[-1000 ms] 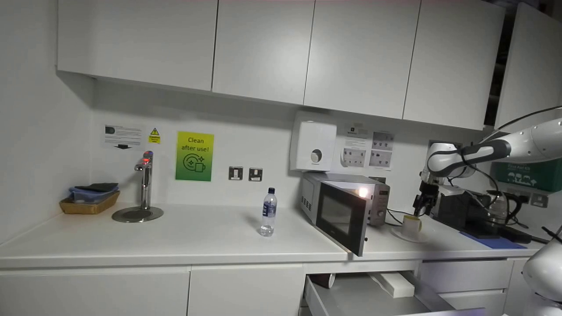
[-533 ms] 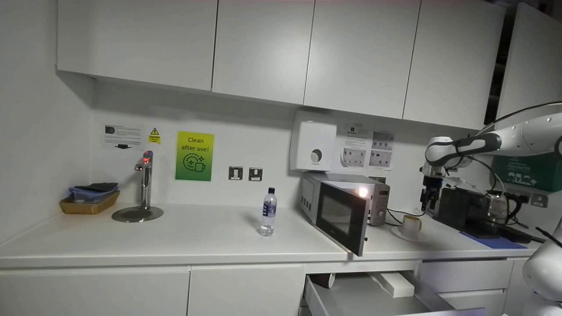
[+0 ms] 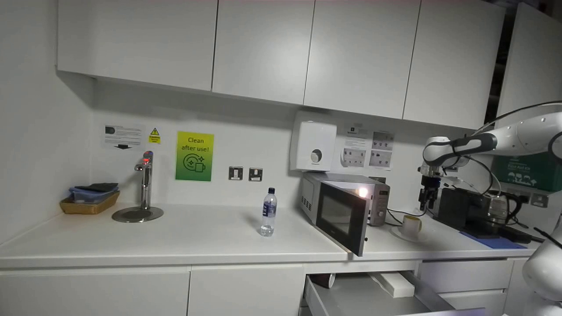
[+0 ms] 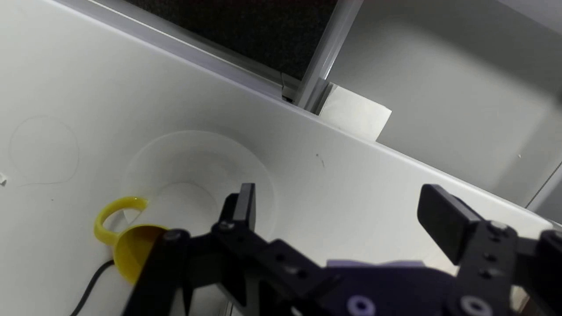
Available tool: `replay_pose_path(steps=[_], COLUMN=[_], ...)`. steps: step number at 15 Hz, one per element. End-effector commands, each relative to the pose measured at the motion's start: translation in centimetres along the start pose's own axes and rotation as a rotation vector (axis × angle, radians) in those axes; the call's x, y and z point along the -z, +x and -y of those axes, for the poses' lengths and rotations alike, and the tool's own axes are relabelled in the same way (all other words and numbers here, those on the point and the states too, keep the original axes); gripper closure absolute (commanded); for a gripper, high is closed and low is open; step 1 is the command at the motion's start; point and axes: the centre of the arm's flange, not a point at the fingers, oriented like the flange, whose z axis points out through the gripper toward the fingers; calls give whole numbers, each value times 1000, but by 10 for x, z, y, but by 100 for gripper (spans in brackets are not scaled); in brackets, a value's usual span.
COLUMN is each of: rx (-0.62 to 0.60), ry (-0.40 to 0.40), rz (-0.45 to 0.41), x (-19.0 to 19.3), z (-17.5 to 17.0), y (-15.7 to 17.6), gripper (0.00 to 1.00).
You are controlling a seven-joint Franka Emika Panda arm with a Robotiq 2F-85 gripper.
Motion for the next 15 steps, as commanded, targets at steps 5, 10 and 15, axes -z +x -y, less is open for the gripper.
replay_pose_path(steps=[5, 10, 15], rx=[17, 137, 149], ry=[0, 70, 167], rz=[0, -12, -75], x=[-1, -3, -14], z=[-3, -38, -75], y=[1, 19, 36], gripper=[0, 0, 0])
